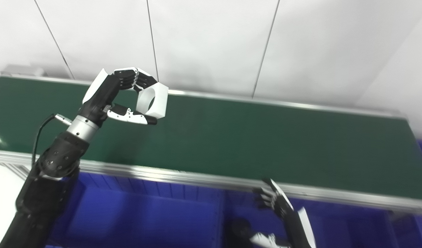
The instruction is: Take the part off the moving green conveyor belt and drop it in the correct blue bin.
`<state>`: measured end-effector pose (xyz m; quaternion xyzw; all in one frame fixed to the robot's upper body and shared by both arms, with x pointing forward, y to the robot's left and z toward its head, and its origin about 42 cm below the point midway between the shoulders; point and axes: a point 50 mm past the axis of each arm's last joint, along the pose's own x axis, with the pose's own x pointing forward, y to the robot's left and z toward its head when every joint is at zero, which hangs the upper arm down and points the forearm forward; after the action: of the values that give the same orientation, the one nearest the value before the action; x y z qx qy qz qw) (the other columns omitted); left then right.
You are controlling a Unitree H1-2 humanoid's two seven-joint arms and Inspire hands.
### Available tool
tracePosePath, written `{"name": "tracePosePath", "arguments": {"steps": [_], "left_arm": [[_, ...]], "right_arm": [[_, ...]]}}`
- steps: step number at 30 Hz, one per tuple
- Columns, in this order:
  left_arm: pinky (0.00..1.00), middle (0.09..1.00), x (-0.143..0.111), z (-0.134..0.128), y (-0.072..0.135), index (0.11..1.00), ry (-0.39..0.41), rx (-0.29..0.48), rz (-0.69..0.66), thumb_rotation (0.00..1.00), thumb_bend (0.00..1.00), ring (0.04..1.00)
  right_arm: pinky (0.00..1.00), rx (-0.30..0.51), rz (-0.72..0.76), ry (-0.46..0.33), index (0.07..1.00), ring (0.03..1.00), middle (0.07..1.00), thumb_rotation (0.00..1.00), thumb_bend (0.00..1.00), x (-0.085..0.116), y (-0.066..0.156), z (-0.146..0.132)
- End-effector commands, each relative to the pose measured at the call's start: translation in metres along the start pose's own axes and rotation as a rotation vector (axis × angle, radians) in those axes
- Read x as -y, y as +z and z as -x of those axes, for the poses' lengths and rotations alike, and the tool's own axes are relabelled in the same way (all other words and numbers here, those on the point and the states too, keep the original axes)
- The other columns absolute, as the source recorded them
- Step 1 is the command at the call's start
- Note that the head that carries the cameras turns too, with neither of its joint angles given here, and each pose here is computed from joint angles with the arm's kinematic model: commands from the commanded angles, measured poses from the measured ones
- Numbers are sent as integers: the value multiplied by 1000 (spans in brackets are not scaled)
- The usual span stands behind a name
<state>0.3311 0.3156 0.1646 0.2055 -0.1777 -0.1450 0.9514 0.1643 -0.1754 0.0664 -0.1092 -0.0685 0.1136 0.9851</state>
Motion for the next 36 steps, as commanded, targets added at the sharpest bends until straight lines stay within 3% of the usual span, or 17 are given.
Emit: {"name": "tracePosePath", "arguments": {"steps": [1, 7, 14, 19, 23, 27, 34, 36], "left_arm": [[381, 481, 3, 4, 6, 545, -8, 66, -13, 0, 495, 402], [373, 477, 50, 40, -11, 550, -89, 19, 40, 0, 494, 395], [398, 484, 89, 68, -11, 535, -274, -34, -117, 0, 497, 415], [435, 503, 102, 77, -14, 513, -387, -70, -179, 0, 498, 435], [391, 489, 110, 78, -15, 538, -478, -105, -238, 0, 495, 407], [434, 473, 118, 77, -17, 547, -560, -143, -304, 0, 495, 416], [509, 515, 126, 78, -25, 520, -611, -224, -443, 0, 497, 431], [535, 500, 128, 77, -24, 508, -634, -266, -498, 0, 510, 584]], "right_arm": [[617, 34, 1, -26, 894, 693, 765, 416, 749, 0, 10, -7], [613, 37, 8, -39, 889, 687, 760, 393, 742, 2, 15, -10], [612, 36, 25, -52, 883, 685, 755, 380, 732, 5, 18, -11], [609, 33, 26, -57, 879, 683, 751, 368, 735, 7, 19, -11], [611, 29, 31, -56, 879, 683, 751, 386, 737, 8, 19, -11], [607, 28, 32, -58, 877, 677, 747, 393, 735, 8, 19, -12], [607, 24, 37, -58, 877, 678, 747, 405, 739, 7, 19, -12], [608, 25, 39, -56, 880, 680, 750, 412, 736, 7, 19, -12]]}}
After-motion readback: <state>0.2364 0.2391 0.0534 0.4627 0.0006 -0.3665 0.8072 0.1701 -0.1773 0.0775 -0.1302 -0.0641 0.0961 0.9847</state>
